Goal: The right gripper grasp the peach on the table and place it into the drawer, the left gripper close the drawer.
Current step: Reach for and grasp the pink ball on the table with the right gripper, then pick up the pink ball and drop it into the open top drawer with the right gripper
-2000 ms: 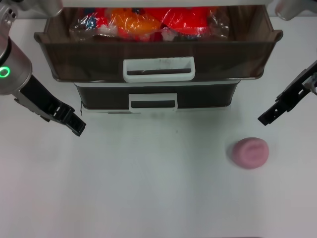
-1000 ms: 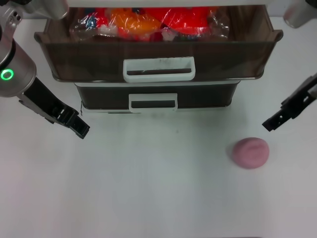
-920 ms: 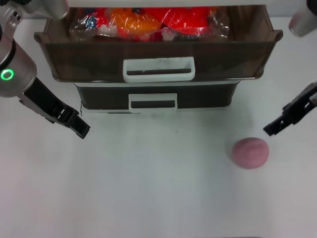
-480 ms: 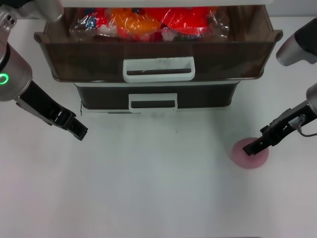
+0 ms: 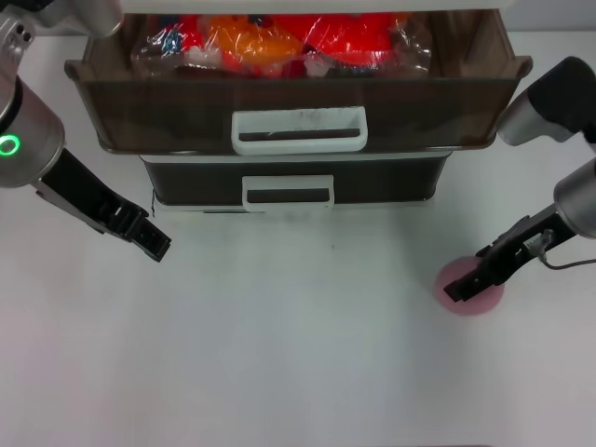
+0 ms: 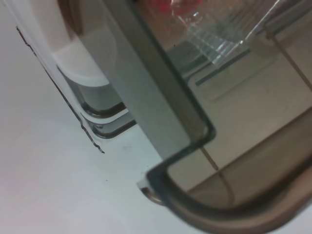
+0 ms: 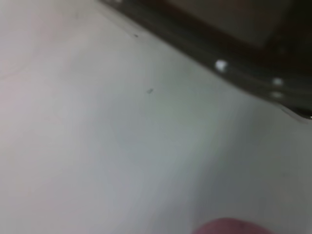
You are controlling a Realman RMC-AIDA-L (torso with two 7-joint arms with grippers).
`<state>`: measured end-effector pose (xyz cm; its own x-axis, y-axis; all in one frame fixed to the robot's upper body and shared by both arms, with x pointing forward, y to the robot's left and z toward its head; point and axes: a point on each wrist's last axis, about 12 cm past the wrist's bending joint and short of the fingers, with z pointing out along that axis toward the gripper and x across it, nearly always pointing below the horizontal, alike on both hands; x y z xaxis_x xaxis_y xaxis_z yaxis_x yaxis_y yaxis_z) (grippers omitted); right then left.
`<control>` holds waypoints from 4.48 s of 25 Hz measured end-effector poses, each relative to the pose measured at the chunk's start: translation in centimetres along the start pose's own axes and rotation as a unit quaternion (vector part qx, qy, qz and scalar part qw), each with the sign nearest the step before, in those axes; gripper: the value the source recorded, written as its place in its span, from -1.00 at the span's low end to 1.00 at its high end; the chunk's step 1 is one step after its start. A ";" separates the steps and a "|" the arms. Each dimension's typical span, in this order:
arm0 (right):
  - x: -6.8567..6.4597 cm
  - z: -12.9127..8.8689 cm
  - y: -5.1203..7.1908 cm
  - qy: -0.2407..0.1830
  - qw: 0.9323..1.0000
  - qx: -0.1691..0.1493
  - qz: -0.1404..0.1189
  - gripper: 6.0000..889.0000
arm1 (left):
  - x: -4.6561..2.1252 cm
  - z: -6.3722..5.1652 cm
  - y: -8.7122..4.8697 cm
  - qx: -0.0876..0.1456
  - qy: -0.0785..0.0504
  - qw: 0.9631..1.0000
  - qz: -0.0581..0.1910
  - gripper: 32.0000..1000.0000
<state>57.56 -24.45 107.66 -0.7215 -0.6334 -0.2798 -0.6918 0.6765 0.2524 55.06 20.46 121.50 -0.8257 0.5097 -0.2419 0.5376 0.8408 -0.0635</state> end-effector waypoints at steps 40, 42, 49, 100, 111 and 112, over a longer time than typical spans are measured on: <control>-0.5 1.2 0.5 0.016 0.999 0.019 -0.037 -0.38 | -0.11 -0.1 -0.2 0.001 -0.001 1.000 0.005 0.59; -0.5 1.2 0.5 0.016 0.999 0.019 -0.037 -0.46 | -0.11 -0.1 -0.2 0.001 0.000 1.000 0.005 0.59; -0.5 1.3 0.5 0.016 0.999 0.023 -0.040 -0.67 | -0.09 -0.1 -0.1 0.002 -0.001 1.000 0.003 0.59; -9.4 -16.7 6.3 -0.332 0.923 -0.063 -0.183 -0.93 | -0.44 -0.3 -0.3 0.000 -0.005 1.000 0.010 0.57; -9.7 -16.2 6.2 -0.329 0.923 -0.068 -0.186 -0.83 | -0.48 -0.3 -0.3 -0.001 -0.004 1.000 0.013 0.56; -9.7 -16.2 6.2 -0.331 0.923 -0.069 -0.186 -0.82 | -0.48 -0.3 -0.3 -0.001 -0.004 1.000 0.013 0.56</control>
<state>59.73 -20.20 126.96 -0.2888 -0.4140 -0.8632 -0.9181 0.3755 0.1270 55.23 20.01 121.96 -0.8102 0.5298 -0.2510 0.5585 0.8277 -0.0556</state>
